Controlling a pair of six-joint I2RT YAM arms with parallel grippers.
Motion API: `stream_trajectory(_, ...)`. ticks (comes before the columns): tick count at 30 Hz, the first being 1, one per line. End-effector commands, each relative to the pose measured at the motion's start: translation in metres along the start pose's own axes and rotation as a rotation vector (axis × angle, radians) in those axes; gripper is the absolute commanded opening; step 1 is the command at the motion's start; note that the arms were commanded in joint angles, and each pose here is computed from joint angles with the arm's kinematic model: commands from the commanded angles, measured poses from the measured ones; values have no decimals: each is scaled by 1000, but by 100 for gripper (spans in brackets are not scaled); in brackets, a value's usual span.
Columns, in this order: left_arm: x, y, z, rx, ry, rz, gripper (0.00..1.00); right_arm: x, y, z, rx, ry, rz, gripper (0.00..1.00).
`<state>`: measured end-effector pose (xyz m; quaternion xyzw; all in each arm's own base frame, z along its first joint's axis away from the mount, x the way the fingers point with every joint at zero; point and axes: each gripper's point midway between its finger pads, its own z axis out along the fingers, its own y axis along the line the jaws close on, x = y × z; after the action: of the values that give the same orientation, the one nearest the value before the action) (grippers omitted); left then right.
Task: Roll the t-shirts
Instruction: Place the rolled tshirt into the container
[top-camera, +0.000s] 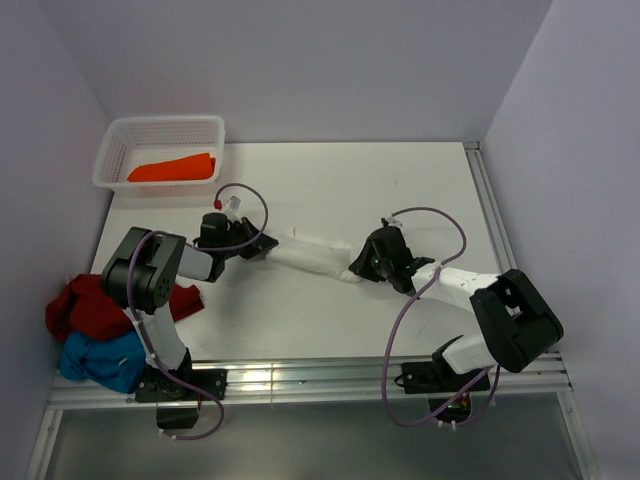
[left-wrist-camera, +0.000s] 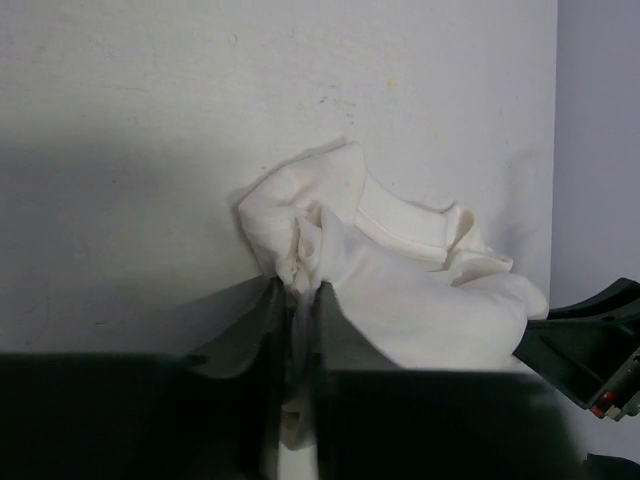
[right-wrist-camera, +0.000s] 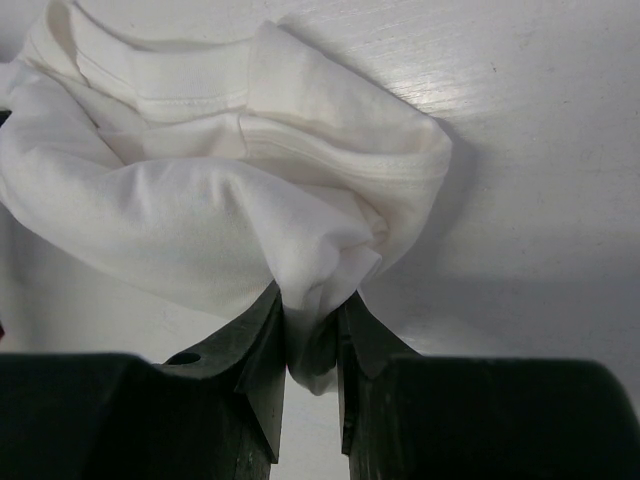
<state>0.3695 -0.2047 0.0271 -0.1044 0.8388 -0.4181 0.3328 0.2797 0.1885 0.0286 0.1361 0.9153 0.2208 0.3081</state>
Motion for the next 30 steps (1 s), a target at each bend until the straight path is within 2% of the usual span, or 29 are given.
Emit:
stream_trajectory(1,35,40,-6,-174,92,-2,0,28,-38,0,147,97,-58,0)
stream_trajectory(10,-13,18,-38,-319,-29,84,0,5,-2,-3,35,49,-59,0)
stream_trajectory(11,-33,5,-43,-322,-80,104,0,0,9,-5,6,52,-60,0)
stream_trajectory(13,-39,1,-52,-356,-79,114,0,-8,19,-8,-19,41,-68,0)
stream_trajectory(14,-55,-12,-56,-350,-119,129,0,-15,28,-9,-34,33,-71,0)
stream_trajectory(23,-75,-37,-78,-364,-146,147,0,-33,69,-12,-135,46,-102,0)
stream_trajectory(30,-69,-25,-74,-379,-110,139,0,-29,62,1,-110,51,-108,0)
